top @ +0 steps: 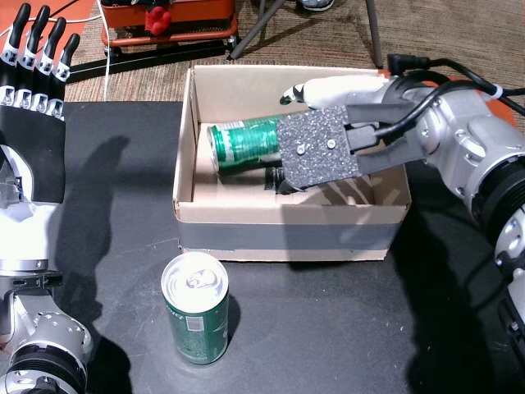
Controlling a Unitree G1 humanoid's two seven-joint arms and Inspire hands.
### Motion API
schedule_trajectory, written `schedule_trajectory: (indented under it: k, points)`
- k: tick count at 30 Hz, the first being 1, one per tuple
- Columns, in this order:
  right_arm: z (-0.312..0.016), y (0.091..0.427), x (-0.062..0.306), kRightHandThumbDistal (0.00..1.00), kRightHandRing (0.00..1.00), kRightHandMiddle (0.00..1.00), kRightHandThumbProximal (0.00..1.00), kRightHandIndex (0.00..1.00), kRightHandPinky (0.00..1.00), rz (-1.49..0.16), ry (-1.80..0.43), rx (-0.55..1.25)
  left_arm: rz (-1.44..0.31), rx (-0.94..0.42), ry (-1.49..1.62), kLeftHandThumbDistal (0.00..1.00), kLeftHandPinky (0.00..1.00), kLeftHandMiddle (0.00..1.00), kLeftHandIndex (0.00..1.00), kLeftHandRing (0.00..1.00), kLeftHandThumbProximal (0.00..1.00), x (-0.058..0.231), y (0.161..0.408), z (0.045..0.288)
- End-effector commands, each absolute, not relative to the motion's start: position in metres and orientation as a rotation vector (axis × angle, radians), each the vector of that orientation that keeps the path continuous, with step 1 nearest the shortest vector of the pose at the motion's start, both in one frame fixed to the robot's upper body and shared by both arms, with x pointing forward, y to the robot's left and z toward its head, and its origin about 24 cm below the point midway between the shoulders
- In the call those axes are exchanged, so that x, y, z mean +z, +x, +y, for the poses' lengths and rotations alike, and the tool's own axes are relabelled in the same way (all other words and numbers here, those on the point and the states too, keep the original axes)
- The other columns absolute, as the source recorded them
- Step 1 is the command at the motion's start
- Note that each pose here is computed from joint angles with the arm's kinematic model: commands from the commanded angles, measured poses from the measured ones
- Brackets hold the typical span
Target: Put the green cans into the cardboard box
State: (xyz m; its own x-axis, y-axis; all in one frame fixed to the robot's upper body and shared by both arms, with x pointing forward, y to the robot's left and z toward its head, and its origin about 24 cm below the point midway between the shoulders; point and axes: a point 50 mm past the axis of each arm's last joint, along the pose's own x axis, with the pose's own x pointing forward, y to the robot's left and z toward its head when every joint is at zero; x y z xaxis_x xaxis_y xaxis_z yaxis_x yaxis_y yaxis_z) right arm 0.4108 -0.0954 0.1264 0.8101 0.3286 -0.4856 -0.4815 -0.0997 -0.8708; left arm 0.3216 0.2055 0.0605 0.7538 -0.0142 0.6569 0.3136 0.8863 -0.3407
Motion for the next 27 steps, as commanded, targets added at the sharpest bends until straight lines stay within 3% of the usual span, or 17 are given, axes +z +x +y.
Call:
schedule_trajectory:
  k: [1,8,13,15,19,22,27]
  points:
    - [-0.091,0.413,0.135,1.0,1.0,0.98,0.41,0.9,0.97,0.108,-1.478,0.673,-0.71,-0.194,-0.445,0.88,1.0,0.99,0.99,1.0,1.0,0.063,0.322,0.206]
    - [-0.096,0.413,0.144,1.0,0.95,0.9,0.37,0.78,0.9,-0.021,-1.406,0.629,-0.712,-0.19,-0.44,0.88,1.0,0.99,0.99,0.99,1.0,0.063,0.322,0.206]
    - [-0.113,0.405,0.149,0.71,0.85,0.83,0.35,0.81,0.79,-0.293,-1.2,0.549,-0.723,-0.19,-0.434,0.86,1.0,0.99,0.98,0.99,1.0,0.064,0.321,0.208]
    - [-0.124,0.399,0.15,0.64,0.82,0.81,0.36,0.8,0.77,-0.395,-1.113,0.506,-0.722,-0.193,-0.441,0.88,1.0,0.99,0.99,0.99,1.0,0.064,0.321,0.209]
    - [-0.148,0.383,0.154,0.62,0.77,0.77,0.32,0.75,0.74,-0.563,-0.99,0.443,-0.709,-0.197,-0.452,0.89,1.0,0.99,0.99,1.0,1.0,0.063,0.322,0.209]
    - [-0.167,0.371,0.156,0.65,0.75,0.76,0.29,0.75,0.73,-0.639,-0.934,0.412,-0.707,-0.221,-0.453,0.83,1.0,1.0,1.0,1.0,1.0,0.063,0.322,0.21]
    - [-0.186,0.357,0.153,0.66,0.74,0.76,0.34,0.75,0.71,-0.684,-0.891,0.379,-0.704,-0.227,-0.441,0.74,1.0,1.0,1.0,1.0,1.0,0.063,0.322,0.21]
